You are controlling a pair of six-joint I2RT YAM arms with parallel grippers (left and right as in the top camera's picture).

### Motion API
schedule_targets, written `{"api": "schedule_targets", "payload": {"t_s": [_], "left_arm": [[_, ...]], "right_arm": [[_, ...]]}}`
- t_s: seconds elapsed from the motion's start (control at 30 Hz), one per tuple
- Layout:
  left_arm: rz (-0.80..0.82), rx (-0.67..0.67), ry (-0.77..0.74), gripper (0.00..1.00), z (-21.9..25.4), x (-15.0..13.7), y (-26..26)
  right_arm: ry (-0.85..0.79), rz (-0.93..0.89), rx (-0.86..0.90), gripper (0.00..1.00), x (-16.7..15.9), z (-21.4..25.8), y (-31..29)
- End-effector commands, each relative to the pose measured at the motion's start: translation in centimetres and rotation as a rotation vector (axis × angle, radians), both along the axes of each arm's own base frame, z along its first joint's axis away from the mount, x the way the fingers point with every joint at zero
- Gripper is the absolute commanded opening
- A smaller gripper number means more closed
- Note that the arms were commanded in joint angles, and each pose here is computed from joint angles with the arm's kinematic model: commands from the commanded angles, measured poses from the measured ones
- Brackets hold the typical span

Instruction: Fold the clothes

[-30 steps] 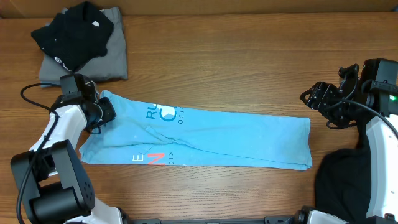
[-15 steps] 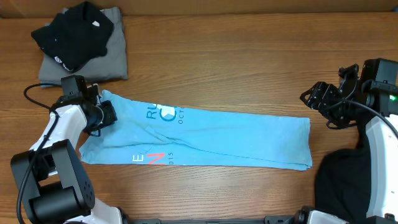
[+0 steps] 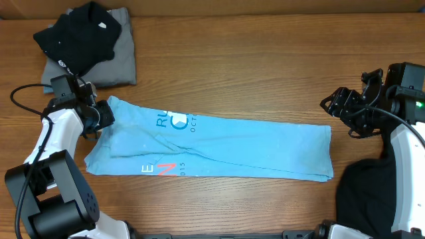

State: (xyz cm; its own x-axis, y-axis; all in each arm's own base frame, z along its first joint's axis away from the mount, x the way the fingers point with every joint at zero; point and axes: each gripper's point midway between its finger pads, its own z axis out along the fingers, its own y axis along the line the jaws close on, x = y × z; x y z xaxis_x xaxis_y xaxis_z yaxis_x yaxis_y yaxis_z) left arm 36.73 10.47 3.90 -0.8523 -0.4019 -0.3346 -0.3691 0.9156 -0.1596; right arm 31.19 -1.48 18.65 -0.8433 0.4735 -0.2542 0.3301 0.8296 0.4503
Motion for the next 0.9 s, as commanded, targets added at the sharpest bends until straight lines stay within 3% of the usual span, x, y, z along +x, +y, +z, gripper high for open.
{"api": "schedule_targets", "payload": {"t_s": [0.0,0.3,0.63,0.87], "left_arm": [[-0.015,0.0,0.028,0.29,-0.8,-1.0,-0.3],[-0.014,-0.005,0.055,0.3,-1.8,-2.0,-0.6],[-0.018,-0.024,0.096,0.05,-2.6,-3.2,-1.1],[-0.018,-0.032,0.115,0.04,-2.2,-3.5,-1.2]], "right_arm": [[-0.033,-0.003,-0.002,0.75,0.3,0.9,-0.1],[-0.034,-0.003,-0.003,0.75,0.4,0.9,-0.1],[-0.034,-0.003,-0.003,0.75,0.4,0.9,-0.1],[-0.035,-0.003,-0.004,0.75,0.4,0.9,-0.1]]}}
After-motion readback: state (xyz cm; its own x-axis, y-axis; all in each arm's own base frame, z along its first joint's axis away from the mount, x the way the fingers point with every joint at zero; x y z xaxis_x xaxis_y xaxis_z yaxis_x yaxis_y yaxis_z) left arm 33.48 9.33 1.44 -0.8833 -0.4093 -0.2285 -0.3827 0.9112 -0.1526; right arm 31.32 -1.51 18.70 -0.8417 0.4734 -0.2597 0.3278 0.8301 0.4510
